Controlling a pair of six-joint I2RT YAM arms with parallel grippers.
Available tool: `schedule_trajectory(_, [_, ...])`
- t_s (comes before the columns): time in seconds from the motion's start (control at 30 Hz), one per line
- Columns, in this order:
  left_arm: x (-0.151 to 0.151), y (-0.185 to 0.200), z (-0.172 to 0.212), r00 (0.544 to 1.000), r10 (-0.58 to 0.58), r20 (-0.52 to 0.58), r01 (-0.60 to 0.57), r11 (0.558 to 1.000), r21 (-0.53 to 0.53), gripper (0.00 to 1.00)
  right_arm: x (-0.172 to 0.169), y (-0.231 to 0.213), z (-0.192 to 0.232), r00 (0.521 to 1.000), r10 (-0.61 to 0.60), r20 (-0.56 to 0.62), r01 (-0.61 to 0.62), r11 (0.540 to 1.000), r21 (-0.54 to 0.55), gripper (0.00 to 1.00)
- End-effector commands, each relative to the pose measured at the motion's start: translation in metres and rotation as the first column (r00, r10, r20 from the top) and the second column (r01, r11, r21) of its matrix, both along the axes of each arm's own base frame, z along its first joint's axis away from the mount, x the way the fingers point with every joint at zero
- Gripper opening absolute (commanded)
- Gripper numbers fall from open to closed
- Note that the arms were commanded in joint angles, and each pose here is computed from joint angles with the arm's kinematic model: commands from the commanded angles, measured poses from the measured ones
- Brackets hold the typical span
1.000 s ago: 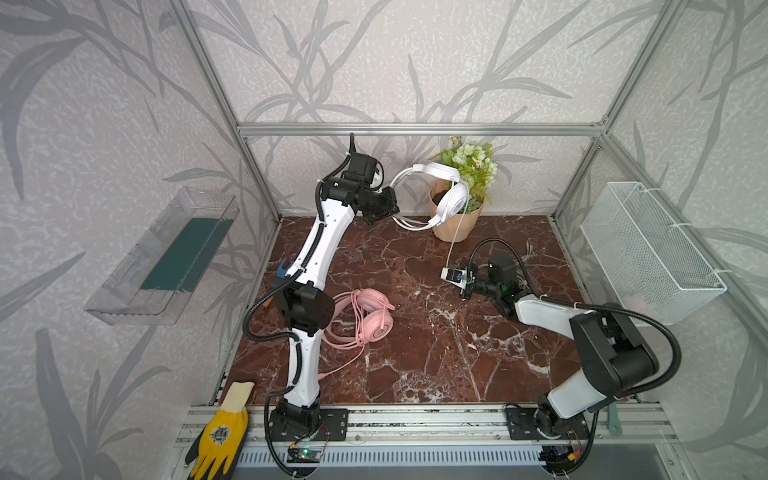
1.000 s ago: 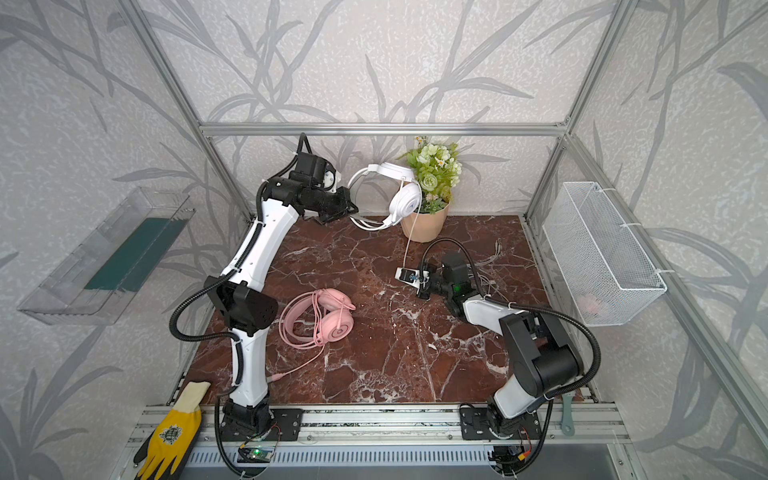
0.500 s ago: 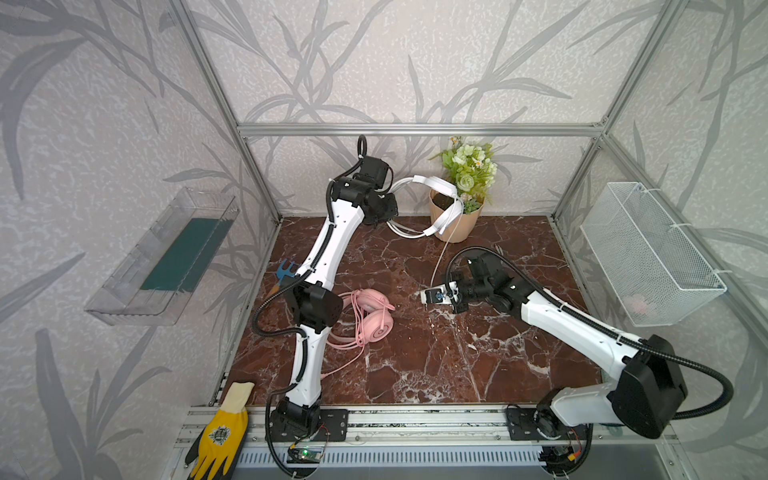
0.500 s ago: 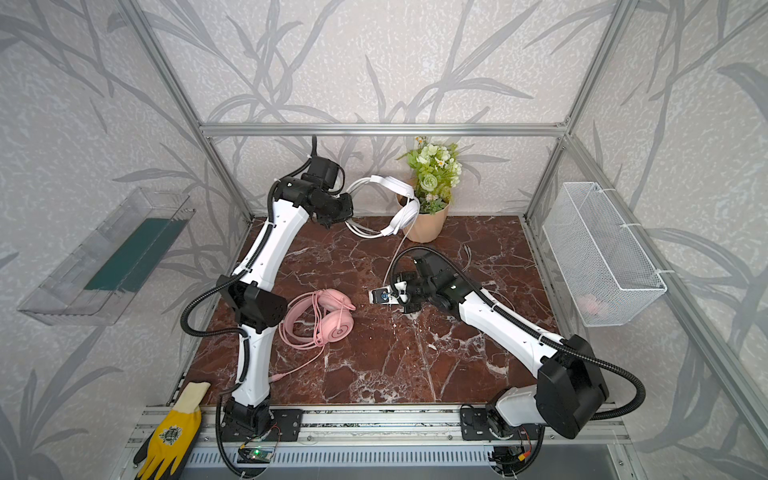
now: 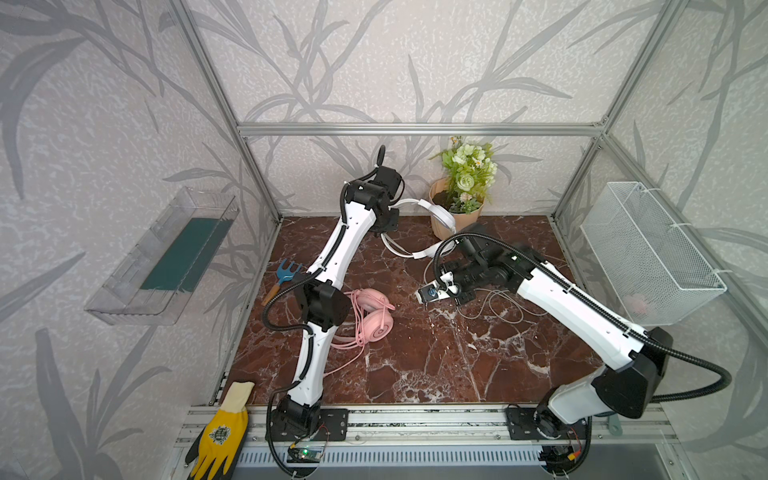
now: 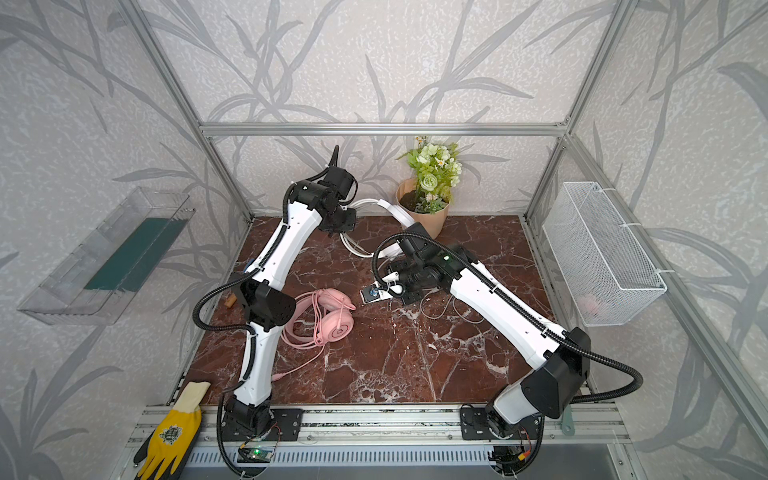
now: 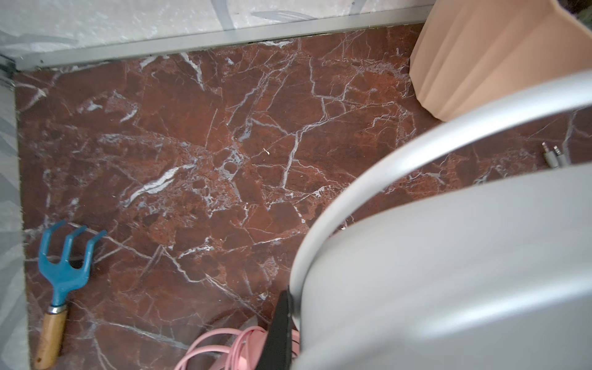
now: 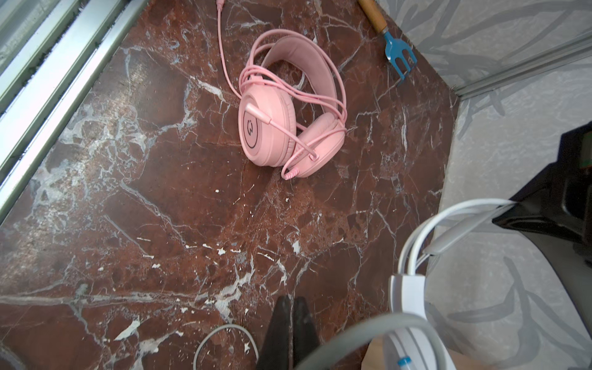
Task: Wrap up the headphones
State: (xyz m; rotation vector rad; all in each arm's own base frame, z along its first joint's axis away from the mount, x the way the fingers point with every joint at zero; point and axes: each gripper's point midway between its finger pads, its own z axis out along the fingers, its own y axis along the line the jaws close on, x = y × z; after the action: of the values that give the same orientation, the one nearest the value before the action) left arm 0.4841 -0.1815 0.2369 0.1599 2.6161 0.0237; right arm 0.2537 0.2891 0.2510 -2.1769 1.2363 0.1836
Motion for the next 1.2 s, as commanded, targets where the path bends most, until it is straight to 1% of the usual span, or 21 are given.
schedule_trajectory(0.0, [-0.009,-0.006,0.004,0.995,-0.105,-0.003,0.105,0.992,0.072,0.0,-0.015,-0.025,-0.008,0.998,0.02,-0.054,-0.028,0.988,-0.155,0.0])
schedule_trajectory(0.13, [-0.013,-0.008,-0.004,0.983,-0.18,-0.032,0.182,0.973,0.139,0.0,-0.015,-0.034,-0.003,0.997,0.019,-0.078,-0.037,0.973,-0.227,0.0])
schedule_trajectory(0.2, [-0.014,-0.009,-0.007,0.977,-0.206,-0.046,0.211,0.966,0.153,0.0,-0.013,-0.036,-0.001,0.997,0.022,-0.075,-0.04,0.968,-0.248,0.0])
schedule_trajectory(0.37, [-0.018,-0.012,-0.011,0.963,-0.26,-0.068,0.268,0.951,0.156,0.0,0.003,-0.038,0.007,0.999,0.034,0.01,-0.03,0.967,-0.255,0.0])
schedule_trajectory(0.47, [-0.023,-0.016,-0.014,0.951,-0.298,-0.085,0.307,0.941,0.142,0.0,0.017,-0.037,0.012,0.998,0.035,0.059,-0.02,0.971,-0.236,0.0])
schedule_trajectory(0.63, [-0.032,-0.027,-0.021,0.921,-0.374,-0.108,0.384,0.918,0.096,0.0,0.051,-0.037,0.015,0.989,0.024,0.147,0.006,0.979,-0.203,0.0])
schedule_trajectory(0.73, [-0.038,-0.032,-0.02,0.906,-0.412,-0.098,0.42,0.904,0.081,0.0,0.069,-0.038,0.018,0.985,0.012,0.173,0.016,0.987,-0.16,0.0])
schedule_trajectory(0.87, [-0.048,-0.041,-0.02,0.871,-0.485,-0.075,0.49,0.869,0.068,0.0,0.093,-0.042,0.02,0.977,-0.005,0.213,0.031,0.992,-0.12,0.0])
schedule_trajectory(1.0, [-0.056,-0.05,-0.017,0.845,-0.532,-0.045,0.534,0.845,0.033,0.0,0.116,-0.043,0.009,0.985,-0.023,0.17,0.037,0.996,-0.084,0.0])
schedule_trajectory(1.17, [-0.062,-0.055,-0.017,0.83,-0.556,-0.034,0.557,0.831,0.003,0.0,0.141,-0.043,-0.002,0.993,-0.055,0.102,0.057,0.998,-0.015,0.0])
